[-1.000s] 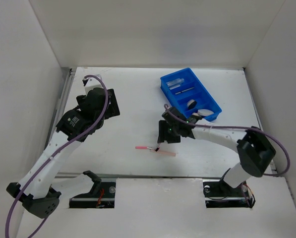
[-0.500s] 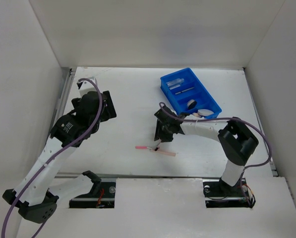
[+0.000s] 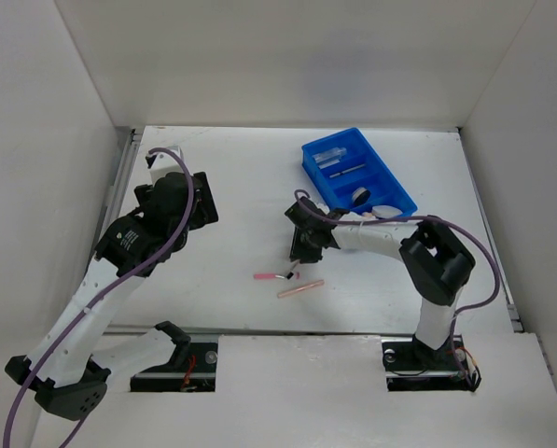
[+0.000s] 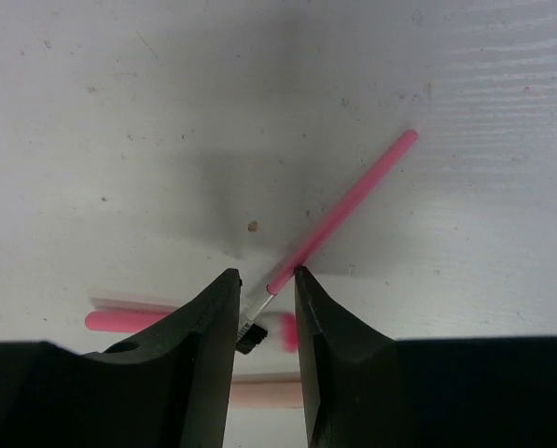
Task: Organize the makeup
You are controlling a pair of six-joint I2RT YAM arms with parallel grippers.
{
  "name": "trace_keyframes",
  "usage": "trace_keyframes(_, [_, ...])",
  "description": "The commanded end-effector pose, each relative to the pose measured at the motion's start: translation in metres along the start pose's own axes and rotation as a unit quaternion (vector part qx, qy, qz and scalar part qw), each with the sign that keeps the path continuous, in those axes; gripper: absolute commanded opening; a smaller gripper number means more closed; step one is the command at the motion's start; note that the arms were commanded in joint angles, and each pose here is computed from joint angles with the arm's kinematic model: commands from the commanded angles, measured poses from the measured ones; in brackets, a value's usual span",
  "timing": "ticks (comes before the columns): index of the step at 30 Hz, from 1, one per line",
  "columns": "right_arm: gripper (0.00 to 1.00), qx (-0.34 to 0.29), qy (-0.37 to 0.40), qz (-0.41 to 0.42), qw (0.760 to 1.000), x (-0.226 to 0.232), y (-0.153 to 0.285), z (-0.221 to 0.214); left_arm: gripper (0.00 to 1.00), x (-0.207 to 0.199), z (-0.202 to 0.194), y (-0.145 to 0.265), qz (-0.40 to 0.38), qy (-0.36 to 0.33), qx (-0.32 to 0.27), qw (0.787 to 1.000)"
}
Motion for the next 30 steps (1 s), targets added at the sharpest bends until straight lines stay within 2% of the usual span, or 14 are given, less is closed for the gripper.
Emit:
trace_keyframes(1, [0.36, -0.018, 0.001, -0.018, 1.0, 0.0, 0.001, 0.007, 0.79, 0.005, 0.003, 0.003, 0.006, -0.002, -0.013, 1.0])
trace_keyframes(4, [0.36, -0.046, -0.005, 0.011, 0.999, 0.012, 0.018, 0.019, 0.79, 0.004, 0.005, 0.002, 0.004, -0.003, -0.017, 1.0])
trace_keyframes(7, [0.37, -0.062, 0.025, 0.028, 0.997, 0.015, 0.036, 0.022, 0.79, 0.005, 0.005, 0.002, 0.005, -0.008, -0.017, 1.0])
trace_keyframes(9, [0.43, -0.094, 0.042, 0.045, 0.994, 0.023, 0.061, 0.025, 0.79, 0.006, 0.009, 0.004, 0.006, -0.005, -0.023, 1.0])
trace_keyframes(13, [0.45, -0.112, 0.106, 0.043, 0.987, 0.004, 0.085, 0.017, 0.79, 0.007, 0.012, 0.006, 0.009, -0.007, -0.028, 1.0])
trace_keyframes(16, [0.47, -0.079, 0.173, 0.052, 0.98, -0.014, 0.081, -0.006, 0.79, 0.007, 0.012, 0.006, 0.009, -0.007, -0.028, 1.0])
trace_keyframes(20, [0.57, -0.051, 0.293, 0.049, 0.953, -0.028, 0.072, -0.028, 0.79, 0.009, 0.01, 0.004, 0.015, -0.01, -0.026, 0.999])
trace_keyframes(23, [0.59, -0.031, 0.34, 0.075, 0.937, -0.02, 0.07, -0.048, 0.79, 0.008, 0.01, 0.004, 0.015, -0.006, -0.026, 1.0])
trace_keyframes(26, [0.57, -0.052, 0.359, 0.069, 0.929, -0.008, 0.07, -0.049, 0.79, 0.007, 0.009, 0.004, 0.011, -0.001, -0.024, 1.0])
trace_keyframes(30, [0.59, -0.03, 0.395, 0.055, 0.916, -0.007, 0.056, -0.062, 0.79, 0.008, 0.008, 0.004, 0.013, -0.004, -0.021, 1.0])
Point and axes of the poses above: each gripper's point midway between its finger pads, its own y axis back along the fingers, its own x axis along the line the jaws close on, z = x × y, the point moved 3 cm from there along y, back along the fingers, and after that the axes turned 1 degree about -y, right-handed, at the moved point
